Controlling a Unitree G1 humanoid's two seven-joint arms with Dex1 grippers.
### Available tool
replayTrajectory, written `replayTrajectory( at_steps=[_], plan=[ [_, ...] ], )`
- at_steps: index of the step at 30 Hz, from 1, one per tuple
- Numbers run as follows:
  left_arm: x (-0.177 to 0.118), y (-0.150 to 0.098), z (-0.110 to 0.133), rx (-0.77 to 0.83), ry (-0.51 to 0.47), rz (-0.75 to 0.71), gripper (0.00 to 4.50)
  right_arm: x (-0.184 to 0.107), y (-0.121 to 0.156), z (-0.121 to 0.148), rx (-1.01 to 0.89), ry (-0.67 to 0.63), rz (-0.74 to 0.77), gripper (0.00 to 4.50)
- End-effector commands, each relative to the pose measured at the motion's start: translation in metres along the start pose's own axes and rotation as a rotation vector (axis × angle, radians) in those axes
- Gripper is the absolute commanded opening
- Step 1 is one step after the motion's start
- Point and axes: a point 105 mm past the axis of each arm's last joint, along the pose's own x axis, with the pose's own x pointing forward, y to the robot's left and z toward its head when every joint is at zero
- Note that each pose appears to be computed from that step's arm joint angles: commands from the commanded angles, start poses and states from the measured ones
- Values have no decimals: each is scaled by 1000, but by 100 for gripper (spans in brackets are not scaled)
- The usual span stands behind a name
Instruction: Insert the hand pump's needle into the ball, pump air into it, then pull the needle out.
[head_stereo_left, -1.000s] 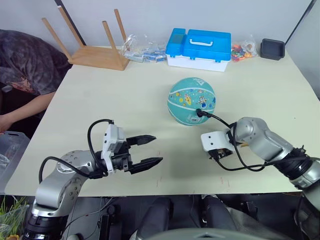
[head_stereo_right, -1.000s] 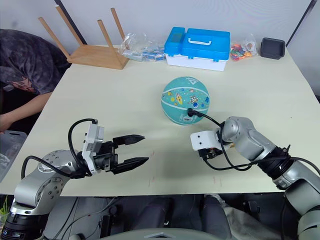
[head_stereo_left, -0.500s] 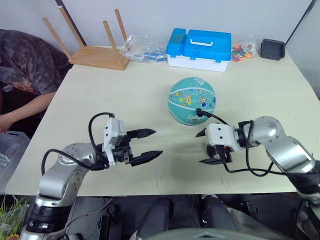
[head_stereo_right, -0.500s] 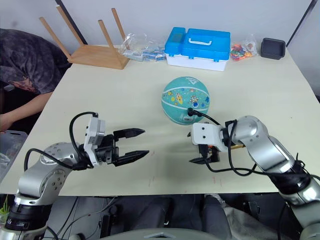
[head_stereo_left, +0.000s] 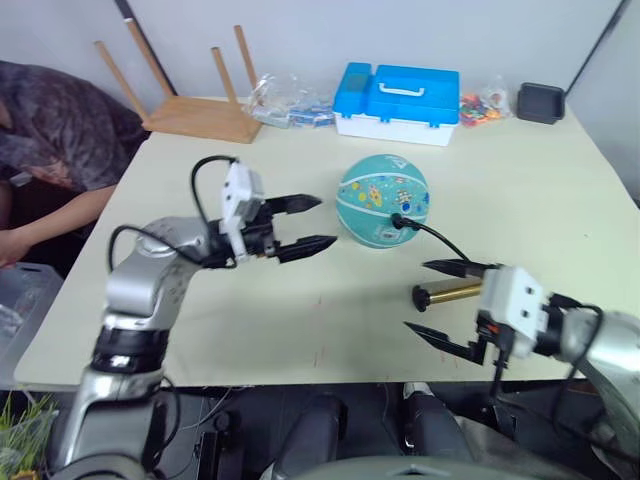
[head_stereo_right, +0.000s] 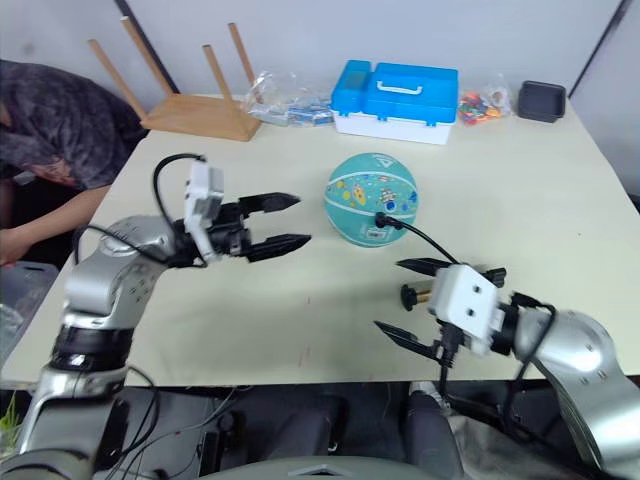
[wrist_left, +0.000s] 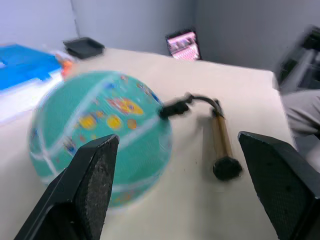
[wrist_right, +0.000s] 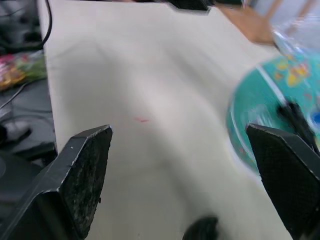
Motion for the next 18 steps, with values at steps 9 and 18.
replayTrajectory(
  at_steps=[9, 18],
  plan=[
    [44, 36, 18, 101, 10, 26, 405, -73, -7, -4, 84, 24, -295, 443],
    [74, 51, 13, 172, 65, 33, 405, -89, -22, 4, 55, 3, -296, 443]
  ],
)
